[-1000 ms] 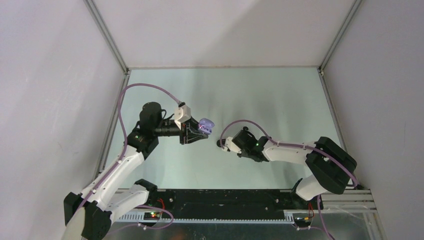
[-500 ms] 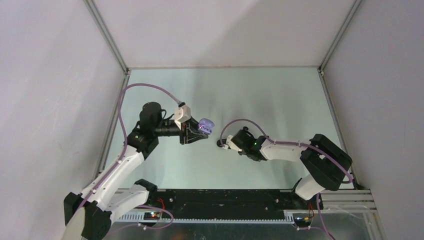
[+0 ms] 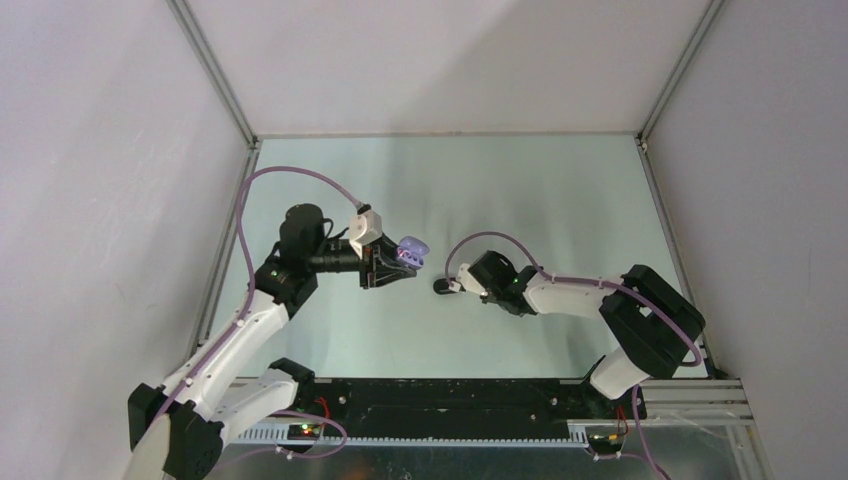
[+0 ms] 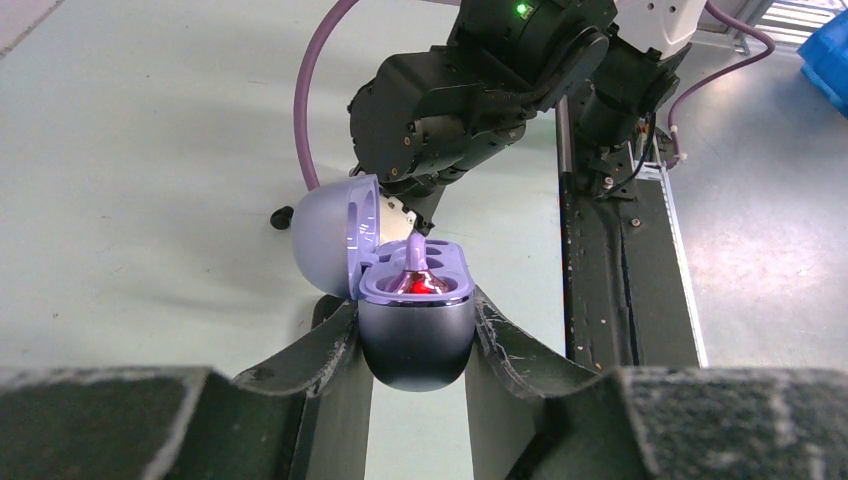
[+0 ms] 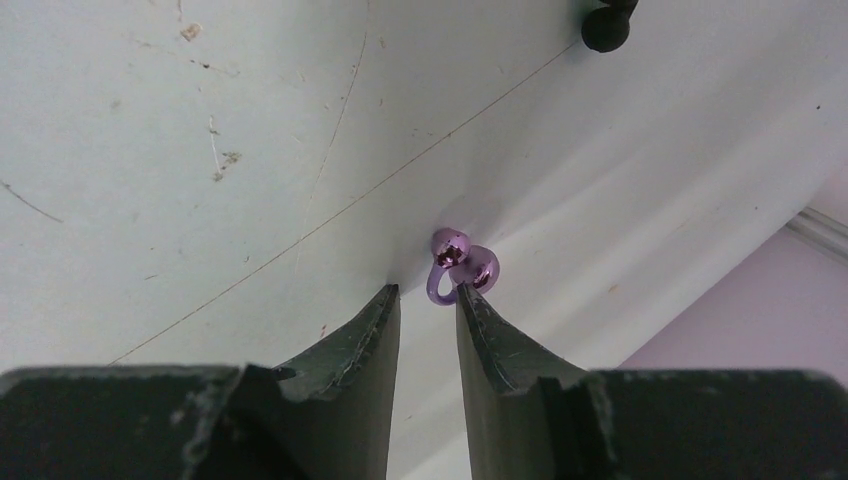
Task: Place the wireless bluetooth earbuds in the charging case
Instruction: Insert the right earbud at the center of the board.
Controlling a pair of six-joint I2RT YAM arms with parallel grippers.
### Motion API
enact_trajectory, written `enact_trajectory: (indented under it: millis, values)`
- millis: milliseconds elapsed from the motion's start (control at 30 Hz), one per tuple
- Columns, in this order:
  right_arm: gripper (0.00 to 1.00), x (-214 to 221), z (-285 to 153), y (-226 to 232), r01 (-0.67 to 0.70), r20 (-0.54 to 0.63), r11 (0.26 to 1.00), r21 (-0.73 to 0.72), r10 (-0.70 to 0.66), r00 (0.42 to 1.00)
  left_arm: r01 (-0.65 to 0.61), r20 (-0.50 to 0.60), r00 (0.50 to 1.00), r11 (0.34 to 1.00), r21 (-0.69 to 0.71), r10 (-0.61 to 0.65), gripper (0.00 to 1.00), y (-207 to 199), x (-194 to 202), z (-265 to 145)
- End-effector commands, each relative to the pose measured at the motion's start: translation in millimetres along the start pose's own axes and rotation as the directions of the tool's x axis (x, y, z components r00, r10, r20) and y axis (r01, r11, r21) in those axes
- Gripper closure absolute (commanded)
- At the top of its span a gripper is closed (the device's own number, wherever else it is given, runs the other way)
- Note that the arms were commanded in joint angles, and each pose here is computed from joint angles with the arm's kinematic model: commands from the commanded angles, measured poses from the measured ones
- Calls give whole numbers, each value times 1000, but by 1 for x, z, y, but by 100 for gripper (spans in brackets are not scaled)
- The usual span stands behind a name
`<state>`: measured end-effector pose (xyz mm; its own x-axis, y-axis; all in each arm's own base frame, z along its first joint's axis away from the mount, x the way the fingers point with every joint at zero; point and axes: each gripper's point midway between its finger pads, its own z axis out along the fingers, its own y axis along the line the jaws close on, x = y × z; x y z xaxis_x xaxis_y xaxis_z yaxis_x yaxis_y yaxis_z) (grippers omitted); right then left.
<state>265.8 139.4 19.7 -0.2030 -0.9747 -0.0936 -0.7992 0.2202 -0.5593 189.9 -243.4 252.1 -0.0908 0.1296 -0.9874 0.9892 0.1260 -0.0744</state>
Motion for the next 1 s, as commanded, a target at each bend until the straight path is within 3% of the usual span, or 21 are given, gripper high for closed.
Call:
enact_trajectory:
  millis: [0, 333, 600, 733, 967]
  values:
    - [69, -5, 8, 9, 12, 32, 999, -49, -10, 999, -39, 23, 999, 999, 5, 39, 91, 1, -13, -1]
    - [86, -20, 15, -20, 44, 94, 997, 64, -50, 994, -42, 24, 999, 999, 2, 42, 90, 1, -13, -1]
    - [94, -36, 8, -40, 56, 156, 987, 148, -79, 985, -36, 22, 999, 999, 6, 36, 90, 1, -12, -1]
    - [96, -37, 2, -46, 40, 173, 988, 149, -66, 983, -36, 23, 999, 999, 8, 36, 90, 1, -12, 0]
    - [97, -48, -15, -59, -90, 247, 995, 42, 77, 966, -35, 25, 999, 999, 9, 35, 90, 1, -13, 0]
